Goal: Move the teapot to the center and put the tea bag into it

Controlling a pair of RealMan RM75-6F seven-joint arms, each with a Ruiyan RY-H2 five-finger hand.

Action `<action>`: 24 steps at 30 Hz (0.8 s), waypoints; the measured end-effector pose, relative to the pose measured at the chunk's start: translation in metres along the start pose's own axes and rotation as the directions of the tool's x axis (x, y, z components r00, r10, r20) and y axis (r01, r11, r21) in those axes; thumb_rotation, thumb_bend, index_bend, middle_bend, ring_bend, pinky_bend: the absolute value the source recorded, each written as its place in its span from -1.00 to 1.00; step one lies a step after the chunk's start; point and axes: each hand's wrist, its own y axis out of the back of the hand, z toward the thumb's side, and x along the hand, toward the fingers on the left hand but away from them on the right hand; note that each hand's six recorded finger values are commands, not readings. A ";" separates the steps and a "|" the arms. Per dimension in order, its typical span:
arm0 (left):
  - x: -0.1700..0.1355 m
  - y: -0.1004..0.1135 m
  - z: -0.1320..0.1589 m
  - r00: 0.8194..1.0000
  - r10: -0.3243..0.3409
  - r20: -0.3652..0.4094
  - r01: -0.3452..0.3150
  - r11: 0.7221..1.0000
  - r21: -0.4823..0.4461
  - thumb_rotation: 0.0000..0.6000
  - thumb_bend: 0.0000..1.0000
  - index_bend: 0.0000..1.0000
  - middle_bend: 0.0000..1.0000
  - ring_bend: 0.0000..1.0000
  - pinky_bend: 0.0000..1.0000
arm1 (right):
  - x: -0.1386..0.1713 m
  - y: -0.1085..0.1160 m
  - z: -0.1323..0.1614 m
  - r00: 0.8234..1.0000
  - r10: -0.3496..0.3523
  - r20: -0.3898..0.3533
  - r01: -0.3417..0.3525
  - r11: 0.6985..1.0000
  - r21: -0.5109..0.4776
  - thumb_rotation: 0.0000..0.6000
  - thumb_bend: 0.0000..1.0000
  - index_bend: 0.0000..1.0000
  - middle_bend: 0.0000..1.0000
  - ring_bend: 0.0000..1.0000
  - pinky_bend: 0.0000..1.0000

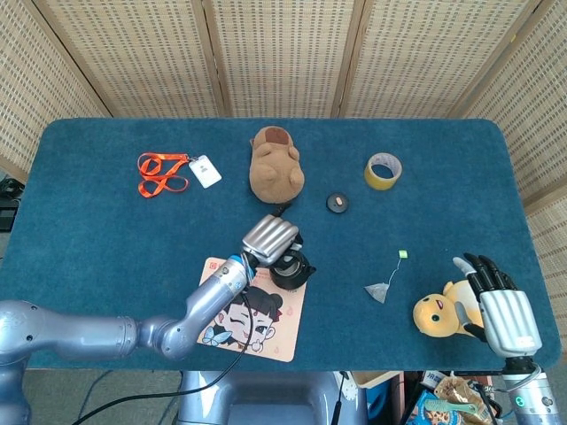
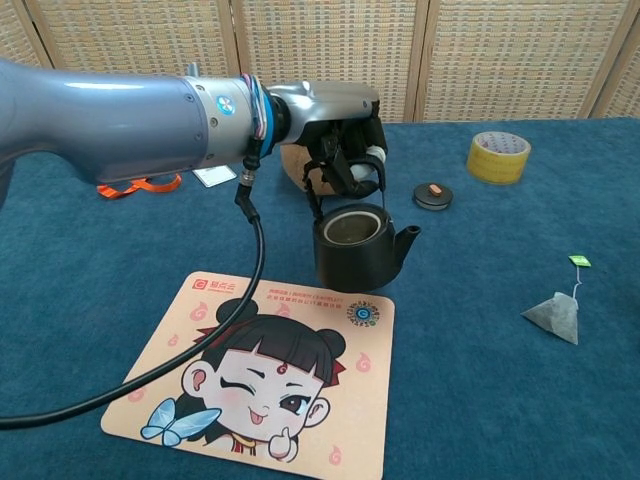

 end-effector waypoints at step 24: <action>0.032 -0.021 0.018 1.000 0.002 -0.019 0.000 0.997 0.081 1.00 -0.08 0.65 0.53 0.31 -1.00 | 0.002 -0.004 -0.009 1.000 0.010 0.027 -0.010 1.000 -0.007 1.00 0.14 -0.64 -0.58 -0.71 -0.37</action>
